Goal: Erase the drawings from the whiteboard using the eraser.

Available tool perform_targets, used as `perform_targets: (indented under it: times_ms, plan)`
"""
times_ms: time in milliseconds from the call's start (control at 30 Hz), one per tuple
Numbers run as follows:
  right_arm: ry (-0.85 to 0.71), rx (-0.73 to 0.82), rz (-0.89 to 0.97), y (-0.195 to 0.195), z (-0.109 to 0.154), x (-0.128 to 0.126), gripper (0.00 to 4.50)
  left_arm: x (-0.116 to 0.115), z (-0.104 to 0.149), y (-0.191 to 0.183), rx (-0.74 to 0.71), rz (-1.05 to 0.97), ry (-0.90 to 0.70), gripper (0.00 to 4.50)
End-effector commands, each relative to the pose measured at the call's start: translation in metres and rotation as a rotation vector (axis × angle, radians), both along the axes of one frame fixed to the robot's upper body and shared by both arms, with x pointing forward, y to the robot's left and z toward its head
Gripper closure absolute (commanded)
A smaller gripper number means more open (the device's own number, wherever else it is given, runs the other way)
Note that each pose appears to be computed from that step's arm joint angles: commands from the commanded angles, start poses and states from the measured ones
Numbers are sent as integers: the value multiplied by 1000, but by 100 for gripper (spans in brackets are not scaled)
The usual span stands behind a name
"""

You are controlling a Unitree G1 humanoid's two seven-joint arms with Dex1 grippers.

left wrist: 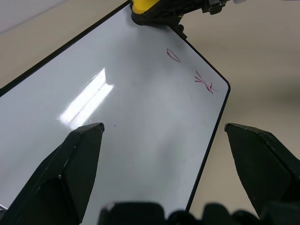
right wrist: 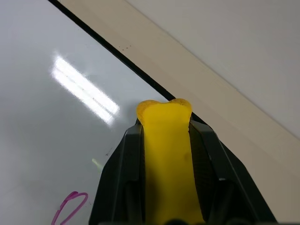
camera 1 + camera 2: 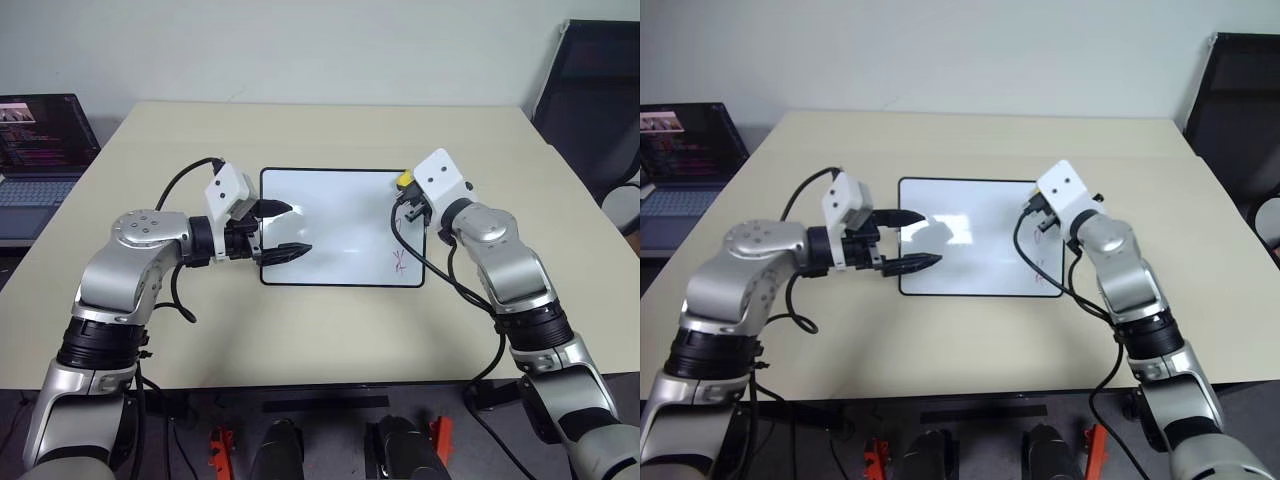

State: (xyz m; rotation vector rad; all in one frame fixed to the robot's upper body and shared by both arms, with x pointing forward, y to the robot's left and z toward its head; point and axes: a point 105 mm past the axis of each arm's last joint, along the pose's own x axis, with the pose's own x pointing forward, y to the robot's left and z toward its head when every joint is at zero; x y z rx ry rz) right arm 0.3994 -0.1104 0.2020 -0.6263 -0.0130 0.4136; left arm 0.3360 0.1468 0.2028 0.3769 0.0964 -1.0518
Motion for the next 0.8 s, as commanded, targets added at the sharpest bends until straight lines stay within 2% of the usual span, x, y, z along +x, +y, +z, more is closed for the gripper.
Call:
perform_targets:
  times_ms: [33, 167, 300, 400, 500, 667, 800]
  plan:
    - [73, -57, 98, 13, -20, -15, 352, -4, 15, 1, -5, -12, -58, 0]
    - [70, -79, 124, 16, -21, -20, 352, -4, 14, 1, -7, -8, -57, 0]
    - [-44, -5, 43, 4, 4, -12, 352, -4, 13, 2, -8, -4, -55, 0]
    - [-82, 162, 43, -1, 25, -16, 352, -4, 12, 5, -11, 4, -53, 0]
    - [-44, 325, 134, -1, 31, -35, 352, -8, 10, 5, -21, 1, -46, 0]
    - [63, 375, 236, -4, 15, -67, 352, -15, 8, 3, -38, -21, -34, 0]
    - [121, 296, 274, -13, -6, -92, 352, -19, 8, 0, -87, -8, -19, 0]
